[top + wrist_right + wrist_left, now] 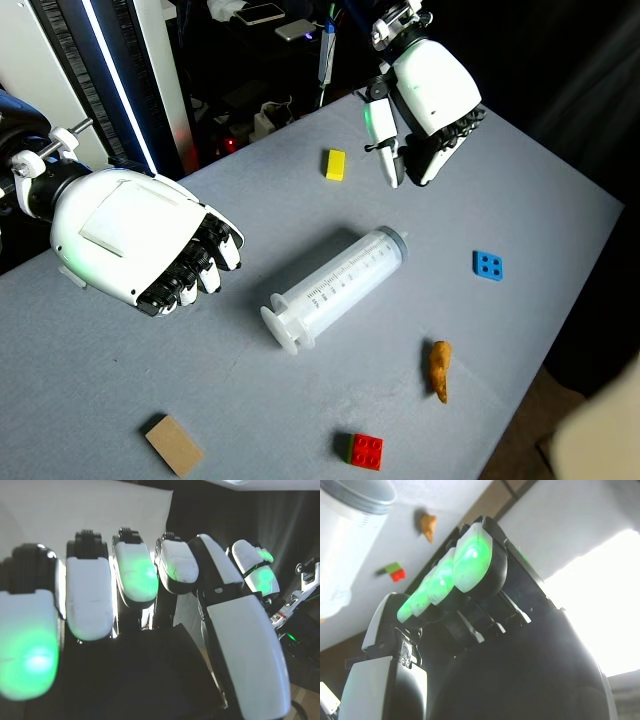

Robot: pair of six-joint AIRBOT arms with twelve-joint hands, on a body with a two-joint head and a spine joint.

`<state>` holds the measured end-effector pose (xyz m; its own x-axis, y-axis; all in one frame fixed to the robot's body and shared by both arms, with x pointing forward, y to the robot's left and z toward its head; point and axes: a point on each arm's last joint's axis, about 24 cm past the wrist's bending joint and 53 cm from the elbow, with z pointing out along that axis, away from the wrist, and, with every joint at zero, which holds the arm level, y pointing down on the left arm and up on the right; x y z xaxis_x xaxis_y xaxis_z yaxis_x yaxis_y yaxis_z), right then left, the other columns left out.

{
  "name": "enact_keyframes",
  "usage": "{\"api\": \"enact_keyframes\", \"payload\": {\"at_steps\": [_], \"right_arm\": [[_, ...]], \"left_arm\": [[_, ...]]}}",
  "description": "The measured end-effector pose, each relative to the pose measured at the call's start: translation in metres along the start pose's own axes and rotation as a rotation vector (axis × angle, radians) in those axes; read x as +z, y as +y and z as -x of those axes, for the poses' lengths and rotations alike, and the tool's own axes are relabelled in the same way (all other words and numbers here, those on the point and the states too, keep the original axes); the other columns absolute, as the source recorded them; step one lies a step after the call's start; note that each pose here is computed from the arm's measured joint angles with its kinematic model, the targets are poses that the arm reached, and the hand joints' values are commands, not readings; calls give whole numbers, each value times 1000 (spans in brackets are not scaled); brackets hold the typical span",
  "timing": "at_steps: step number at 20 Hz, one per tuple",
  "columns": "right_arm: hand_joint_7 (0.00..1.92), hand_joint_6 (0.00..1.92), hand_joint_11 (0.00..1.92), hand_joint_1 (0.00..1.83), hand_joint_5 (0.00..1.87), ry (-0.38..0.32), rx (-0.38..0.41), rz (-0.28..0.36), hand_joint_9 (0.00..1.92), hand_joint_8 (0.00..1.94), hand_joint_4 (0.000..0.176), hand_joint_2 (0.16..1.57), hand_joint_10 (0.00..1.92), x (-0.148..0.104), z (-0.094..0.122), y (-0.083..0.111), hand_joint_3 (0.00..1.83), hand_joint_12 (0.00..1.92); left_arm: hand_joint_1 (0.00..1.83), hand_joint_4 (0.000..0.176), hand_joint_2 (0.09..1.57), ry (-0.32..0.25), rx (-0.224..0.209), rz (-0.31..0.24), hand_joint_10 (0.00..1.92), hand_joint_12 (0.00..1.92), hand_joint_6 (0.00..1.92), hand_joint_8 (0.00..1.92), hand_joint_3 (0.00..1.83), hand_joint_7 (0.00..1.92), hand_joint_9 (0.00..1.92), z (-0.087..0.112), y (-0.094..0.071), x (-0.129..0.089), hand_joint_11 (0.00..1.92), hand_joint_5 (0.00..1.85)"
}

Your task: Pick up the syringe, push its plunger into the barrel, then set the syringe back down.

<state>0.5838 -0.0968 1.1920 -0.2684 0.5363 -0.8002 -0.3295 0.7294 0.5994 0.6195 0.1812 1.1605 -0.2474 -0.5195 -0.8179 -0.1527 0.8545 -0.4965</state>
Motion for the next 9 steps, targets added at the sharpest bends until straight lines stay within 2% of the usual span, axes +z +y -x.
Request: {"api": "enact_keyframes", "payload": {"at_steps": [5, 9], "right_arm": [[1371, 1921, 1779, 601, 1224, 0, 0, 0, 1554, 1941, 176, 1415, 1921, 0, 0, 0, 0, 1921], [1379, 1921, 1769, 624, 1259, 0, 0, 0, 1546, 1941, 176, 1399, 1921, 0, 0, 0, 0, 1921]], "left_arm": [[571, 0, 1394, -20, -1, -2, 1921, 1921, 1921, 1921, 1, 1310, 1344, 8, -1, 3, 1420, 1159], [580, 0, 1388, -19, -3, -2, 1921, 1921, 1921, 1921, 0, 1290, 1330, 8, -2, 2, 1411, 1145]]}}
